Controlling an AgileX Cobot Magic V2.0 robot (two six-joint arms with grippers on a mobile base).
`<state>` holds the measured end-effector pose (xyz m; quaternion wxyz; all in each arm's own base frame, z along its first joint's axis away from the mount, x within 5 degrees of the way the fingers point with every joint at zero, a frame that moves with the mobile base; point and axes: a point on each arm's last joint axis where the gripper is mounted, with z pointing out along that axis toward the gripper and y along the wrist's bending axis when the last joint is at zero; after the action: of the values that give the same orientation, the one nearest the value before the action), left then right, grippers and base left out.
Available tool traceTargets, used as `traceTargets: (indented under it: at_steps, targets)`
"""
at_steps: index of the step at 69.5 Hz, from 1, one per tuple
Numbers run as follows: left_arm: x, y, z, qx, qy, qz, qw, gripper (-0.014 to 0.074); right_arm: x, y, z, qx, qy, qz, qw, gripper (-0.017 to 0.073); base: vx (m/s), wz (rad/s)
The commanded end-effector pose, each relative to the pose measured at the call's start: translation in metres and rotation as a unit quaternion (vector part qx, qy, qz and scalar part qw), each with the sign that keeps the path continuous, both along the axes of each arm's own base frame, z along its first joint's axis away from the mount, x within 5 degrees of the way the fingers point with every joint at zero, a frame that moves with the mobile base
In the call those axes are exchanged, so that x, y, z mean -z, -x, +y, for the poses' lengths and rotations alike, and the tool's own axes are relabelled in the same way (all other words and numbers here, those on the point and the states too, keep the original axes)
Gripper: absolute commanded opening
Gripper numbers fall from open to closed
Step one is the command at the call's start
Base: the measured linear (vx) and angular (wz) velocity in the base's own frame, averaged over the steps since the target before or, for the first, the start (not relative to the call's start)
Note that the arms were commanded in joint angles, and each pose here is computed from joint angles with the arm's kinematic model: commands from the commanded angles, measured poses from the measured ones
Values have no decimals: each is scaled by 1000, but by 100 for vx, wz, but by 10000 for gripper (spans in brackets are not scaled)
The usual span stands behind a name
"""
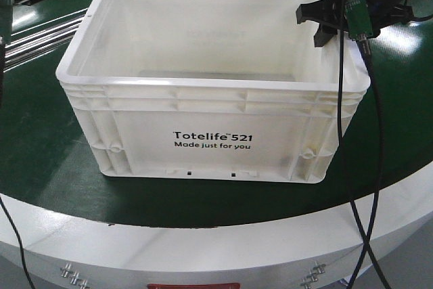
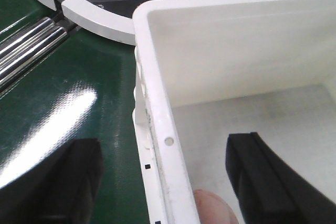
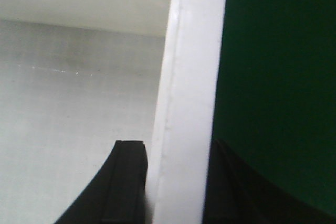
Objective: Place moving items into box and shelve
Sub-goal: 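Move both grippers onto opposite crate rims and close on them, then lift the white crate off the conveyor with both grippers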
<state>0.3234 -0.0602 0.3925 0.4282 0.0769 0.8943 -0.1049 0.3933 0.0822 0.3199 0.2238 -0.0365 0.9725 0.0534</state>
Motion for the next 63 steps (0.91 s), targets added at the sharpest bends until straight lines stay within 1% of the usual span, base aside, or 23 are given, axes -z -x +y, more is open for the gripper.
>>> traceTargets:
  at_steps: [1,4,13,21,33,46,57,61,63]
  targets:
    - [-28,1,-4,-1,28,-62,998,582,-26,4,8,-10,-42,-48,998,-7,0,0]
    - [-28,-2,-5,3,31,-52,998,582,-25,5,8,-10,-42,-47,998,-7,0,0]
    - [-25,-15,-9,13,25,-19,999,581,-25,5,8,-10,-41,-45,998,-7,0,0]
    - [-20,-27,-11,17,21,-1,1000,574,-25,5,8,-11,-40,-43,998,-7,0,0]
    - [-7,-41,-14,23,15,37,999,564,-25,5,7,-12,-39,-43,998,-7,0,0]
    - [14,-53,-16,24,11,74,997,539,-25,5,7,-12,-39,-43,998,-7,0,0]
    - [28,-61,-18,23,14,95,995,498,-25,5,7,-14,-37,-44,998,-7,0,0]
    - [30,-62,-20,24,24,99,994,457,-25,5,7,-15,-37,-44,998,-7,0,0]
    - [30,-62,-21,25,30,101,994,414,-25,5,7,-15,-36,-44,998,-7,0,0]
